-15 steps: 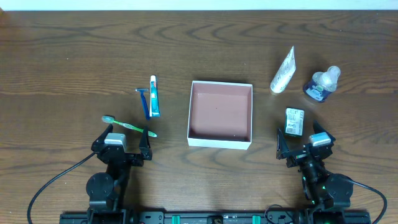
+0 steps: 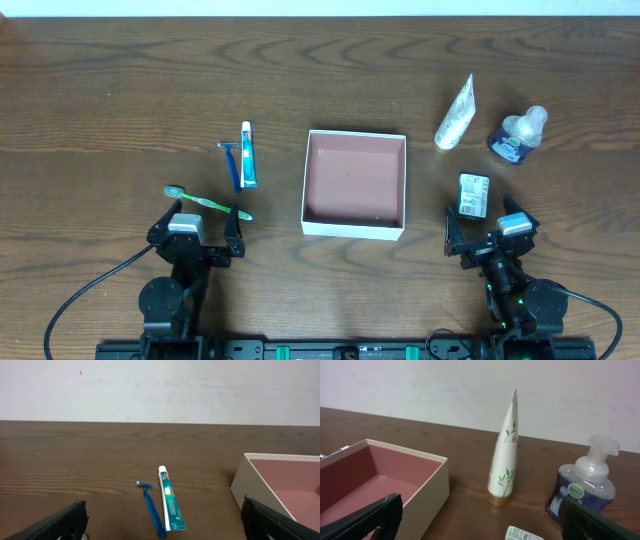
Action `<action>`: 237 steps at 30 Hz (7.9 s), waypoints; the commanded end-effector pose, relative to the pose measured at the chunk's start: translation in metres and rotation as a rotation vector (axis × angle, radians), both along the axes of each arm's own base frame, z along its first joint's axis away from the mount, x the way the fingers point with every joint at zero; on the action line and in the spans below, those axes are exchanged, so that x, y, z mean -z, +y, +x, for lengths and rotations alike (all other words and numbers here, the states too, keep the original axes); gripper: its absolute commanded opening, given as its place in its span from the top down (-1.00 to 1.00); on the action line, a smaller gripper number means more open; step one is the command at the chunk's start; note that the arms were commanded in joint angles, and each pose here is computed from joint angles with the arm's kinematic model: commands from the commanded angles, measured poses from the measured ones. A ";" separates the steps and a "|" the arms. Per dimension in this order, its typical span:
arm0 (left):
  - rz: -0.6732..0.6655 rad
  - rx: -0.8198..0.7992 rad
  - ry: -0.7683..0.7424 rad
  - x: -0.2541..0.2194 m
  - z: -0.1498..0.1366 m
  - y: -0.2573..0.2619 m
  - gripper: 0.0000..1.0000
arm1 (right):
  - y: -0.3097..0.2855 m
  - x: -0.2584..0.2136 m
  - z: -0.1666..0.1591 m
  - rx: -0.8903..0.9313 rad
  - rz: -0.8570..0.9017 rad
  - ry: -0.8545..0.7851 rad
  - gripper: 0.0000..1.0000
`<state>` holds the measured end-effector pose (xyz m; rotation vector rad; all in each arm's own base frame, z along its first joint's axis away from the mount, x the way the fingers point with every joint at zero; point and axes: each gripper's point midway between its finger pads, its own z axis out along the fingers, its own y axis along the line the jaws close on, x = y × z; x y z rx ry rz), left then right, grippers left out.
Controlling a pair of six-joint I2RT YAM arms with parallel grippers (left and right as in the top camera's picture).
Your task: Pack container
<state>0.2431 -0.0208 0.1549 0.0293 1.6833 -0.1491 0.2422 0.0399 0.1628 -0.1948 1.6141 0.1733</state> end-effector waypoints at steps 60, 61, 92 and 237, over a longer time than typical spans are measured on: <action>0.006 0.003 0.044 0.018 0.000 0.000 -0.96 | 0.050 -0.183 0.029 -0.320 0.009 0.172 -0.98; 0.006 0.003 0.044 0.018 0.000 0.000 -0.96 | 0.050 -0.185 0.039 -0.322 0.005 0.220 -0.99; 0.006 0.003 0.044 0.018 0.000 0.000 -0.96 | 0.010 -0.030 0.198 -0.071 -0.015 0.696 -0.53; 0.006 0.003 0.044 0.018 0.000 0.000 -0.96 | -0.123 -0.055 0.138 0.657 0.214 0.877 -0.62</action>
